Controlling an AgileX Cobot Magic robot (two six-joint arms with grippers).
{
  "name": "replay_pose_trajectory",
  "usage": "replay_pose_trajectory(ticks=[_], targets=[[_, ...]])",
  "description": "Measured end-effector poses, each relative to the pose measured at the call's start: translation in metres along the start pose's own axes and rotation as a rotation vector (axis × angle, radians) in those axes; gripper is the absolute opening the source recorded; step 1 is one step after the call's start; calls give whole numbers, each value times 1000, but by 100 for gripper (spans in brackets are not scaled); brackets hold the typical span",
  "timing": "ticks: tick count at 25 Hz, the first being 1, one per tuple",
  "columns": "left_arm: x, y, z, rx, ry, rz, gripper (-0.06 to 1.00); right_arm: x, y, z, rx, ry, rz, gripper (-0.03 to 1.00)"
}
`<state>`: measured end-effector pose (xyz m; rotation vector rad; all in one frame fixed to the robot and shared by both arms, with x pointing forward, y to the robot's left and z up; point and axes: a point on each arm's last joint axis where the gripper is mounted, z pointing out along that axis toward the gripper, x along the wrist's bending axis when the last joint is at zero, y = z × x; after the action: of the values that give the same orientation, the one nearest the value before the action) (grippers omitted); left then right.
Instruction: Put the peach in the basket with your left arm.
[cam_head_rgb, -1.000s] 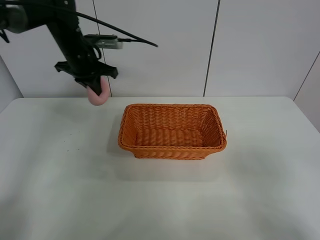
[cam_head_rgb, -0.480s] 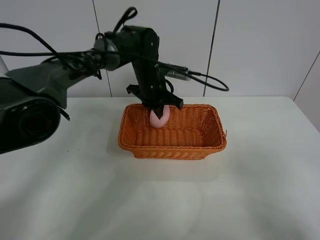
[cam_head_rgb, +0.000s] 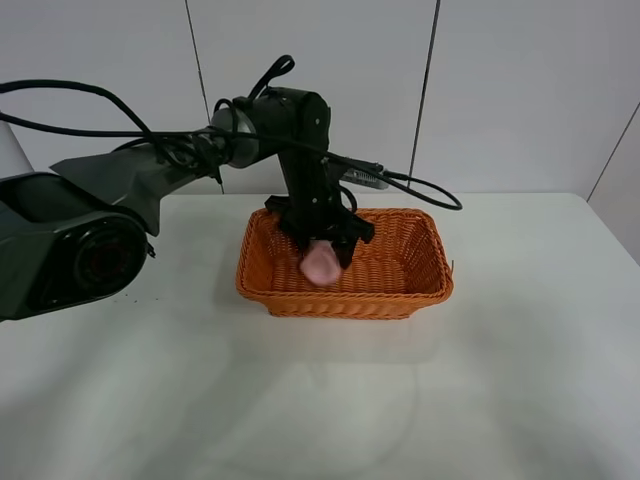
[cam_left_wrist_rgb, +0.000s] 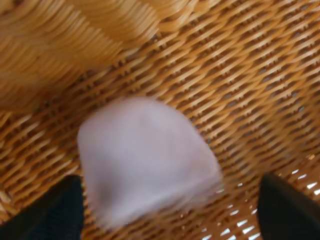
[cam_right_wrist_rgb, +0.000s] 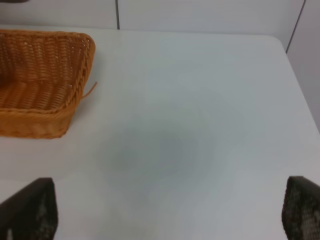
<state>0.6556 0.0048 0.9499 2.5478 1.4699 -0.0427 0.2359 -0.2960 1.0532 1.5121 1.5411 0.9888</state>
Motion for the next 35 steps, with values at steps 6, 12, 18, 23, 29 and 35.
replay_pose_trajectory(ticks=[6, 12, 18, 23, 29, 35], targets=[[1, 3, -37, -68, 7, 3, 80, 0, 0, 0, 0, 0, 0, 69], [47, 4, -101, -207, 42, -77, 81, 0, 0, 0, 0, 0, 0, 69], [136, -7, -104, -193, 95, -226, 81, 0, 0, 0, 0, 0, 0, 69], [215, -33, -107, -167, 135, -366, 81, 0, 0, 0, 0, 0, 0, 69], [271, -64, -105, -124, 156, -479, 81, 0, 0, 0, 0, 0, 0, 69], [265, -80, -111, -90, 130, -500, 81, 0, 0, 0, 0, 0, 0, 69]])
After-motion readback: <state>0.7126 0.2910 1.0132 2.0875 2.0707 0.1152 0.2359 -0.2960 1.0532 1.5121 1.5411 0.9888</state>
